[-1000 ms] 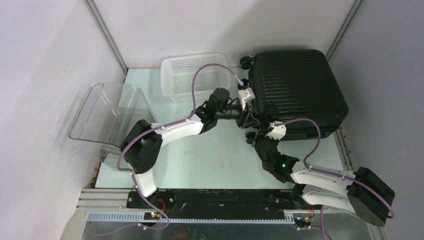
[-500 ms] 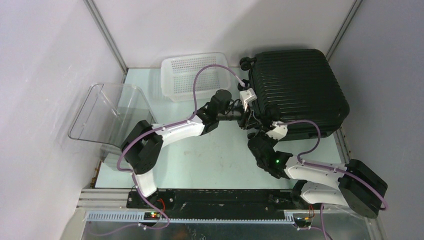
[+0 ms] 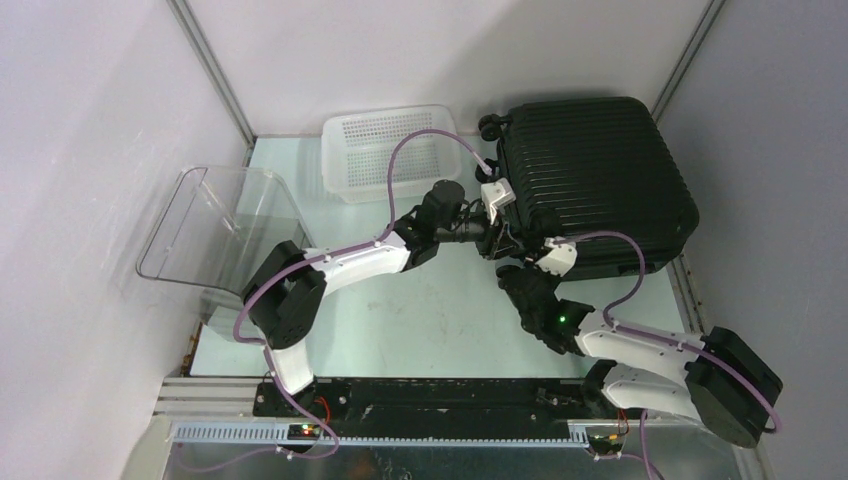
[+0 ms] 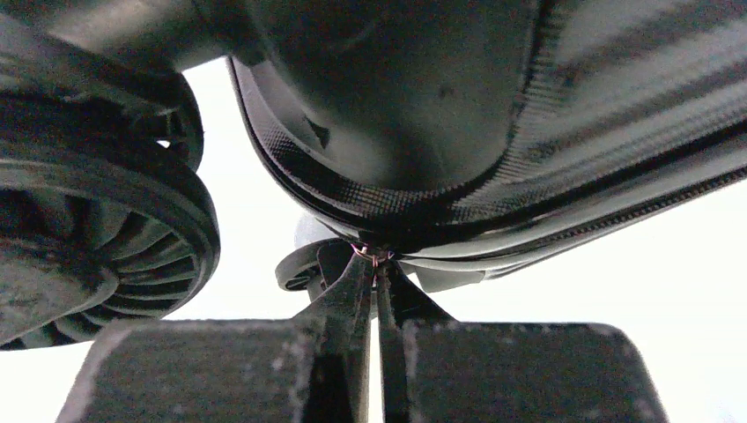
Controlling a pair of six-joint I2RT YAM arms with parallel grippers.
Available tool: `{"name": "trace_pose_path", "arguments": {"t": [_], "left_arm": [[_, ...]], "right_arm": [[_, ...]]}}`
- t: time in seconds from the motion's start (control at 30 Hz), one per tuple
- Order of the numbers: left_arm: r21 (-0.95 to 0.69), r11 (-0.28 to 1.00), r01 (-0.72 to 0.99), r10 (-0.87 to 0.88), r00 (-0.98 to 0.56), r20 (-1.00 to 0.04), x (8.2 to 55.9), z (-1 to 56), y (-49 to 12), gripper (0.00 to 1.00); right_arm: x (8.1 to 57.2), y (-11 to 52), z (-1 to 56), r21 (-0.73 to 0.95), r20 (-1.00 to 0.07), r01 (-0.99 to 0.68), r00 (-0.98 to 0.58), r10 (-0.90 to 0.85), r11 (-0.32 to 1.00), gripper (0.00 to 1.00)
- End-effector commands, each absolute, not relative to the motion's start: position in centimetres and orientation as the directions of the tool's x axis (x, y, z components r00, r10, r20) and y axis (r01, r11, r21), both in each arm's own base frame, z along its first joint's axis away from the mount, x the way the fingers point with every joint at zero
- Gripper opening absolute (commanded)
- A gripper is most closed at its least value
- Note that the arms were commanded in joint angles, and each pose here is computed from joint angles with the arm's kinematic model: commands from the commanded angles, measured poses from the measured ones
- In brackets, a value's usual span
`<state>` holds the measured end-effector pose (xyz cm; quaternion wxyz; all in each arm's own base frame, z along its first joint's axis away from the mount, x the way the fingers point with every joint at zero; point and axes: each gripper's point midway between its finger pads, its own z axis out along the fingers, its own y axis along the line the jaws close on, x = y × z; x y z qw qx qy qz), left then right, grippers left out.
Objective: Open, take out, and arrange the luggage
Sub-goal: Unzip the zipper of the luggage.
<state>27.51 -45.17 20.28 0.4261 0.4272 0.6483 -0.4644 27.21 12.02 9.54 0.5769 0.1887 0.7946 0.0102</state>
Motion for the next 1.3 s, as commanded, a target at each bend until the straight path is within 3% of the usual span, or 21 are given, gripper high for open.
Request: {"name": "trace_pose_path", "arguments": {"t": [0.0,0.1,0.5,1.27], "left_arm": [[-0.135,0.174,0.975,0.072,-0.149,-0.986,26.8,27.6,-44.2,0.00],[-0.137,0.185,0.973,0.076,-0.153,-0.985,27.0,27.7,-44.2,0.00],[-0.137,0.206,0.969,0.101,-0.160,-0.982,27.3,27.6,-43.8,0.00],[-0.156,0.248,0.956,0.159,-0.199,-0.967,28.1,26.8,-41.5,0.00]], "right_arm": [[28.3,7.4,12.4,0.173,-0.960,0.394,-0.138,0.245,0.903,0.00],[28.2,7.8,12.8,0.176,-0.964,0.319,-0.136,0.229,0.931,0.00],[27.0,5.3,12.1,0.230,-0.951,0.327,-0.125,0.283,0.917,0.00],[25.5,0.0,14.2,0.255,-0.930,0.534,-0.092,0.355,0.806,0.00]]}}
